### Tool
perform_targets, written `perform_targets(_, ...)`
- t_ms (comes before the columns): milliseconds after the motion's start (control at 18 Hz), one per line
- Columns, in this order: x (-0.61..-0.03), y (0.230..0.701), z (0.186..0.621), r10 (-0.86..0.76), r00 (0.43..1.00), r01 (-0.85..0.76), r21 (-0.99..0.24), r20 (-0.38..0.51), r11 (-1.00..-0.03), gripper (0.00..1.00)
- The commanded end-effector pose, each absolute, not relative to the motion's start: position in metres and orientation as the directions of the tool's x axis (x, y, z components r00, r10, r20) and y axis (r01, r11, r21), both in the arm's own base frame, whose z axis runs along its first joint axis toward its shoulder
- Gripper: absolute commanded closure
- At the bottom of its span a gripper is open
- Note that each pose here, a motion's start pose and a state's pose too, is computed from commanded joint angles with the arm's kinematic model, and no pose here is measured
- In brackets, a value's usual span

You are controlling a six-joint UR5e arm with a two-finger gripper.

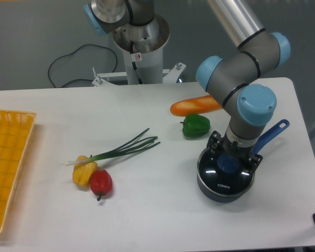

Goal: Open the lid
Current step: 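Lower the gripper onto the blue knob and close on it, then lift the glass lid off the saucepan and move it toward the peppers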

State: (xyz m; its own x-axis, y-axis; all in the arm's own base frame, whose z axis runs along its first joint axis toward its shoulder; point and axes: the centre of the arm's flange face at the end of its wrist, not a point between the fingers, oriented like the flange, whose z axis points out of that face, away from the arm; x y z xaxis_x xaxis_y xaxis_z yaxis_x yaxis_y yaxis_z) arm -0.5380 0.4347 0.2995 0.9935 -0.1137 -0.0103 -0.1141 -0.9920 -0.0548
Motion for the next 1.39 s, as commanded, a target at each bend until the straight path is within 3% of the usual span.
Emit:
perform_targets(389, -0.538, 0.434, 0.301, -0.114, 0.993, -0.114, -0.054, -0.012, -0.992, 0.38)
perform_targets(722, -0.538, 0.434, 0.304, -0.112, 0.994, -0.113, -0.056, -0.018, -0.992, 0.47)
perform_targets(1111, -0.534, 0.432, 0.313, -0.118, 0.993, -0.118, -0.018, -0.005, -0.993, 0.48)
perform_targets(1389, -0.510, 0.432, 0.342, -0.145, 0.989, -0.145, 0.002, 0.027, -0.989, 0.48)
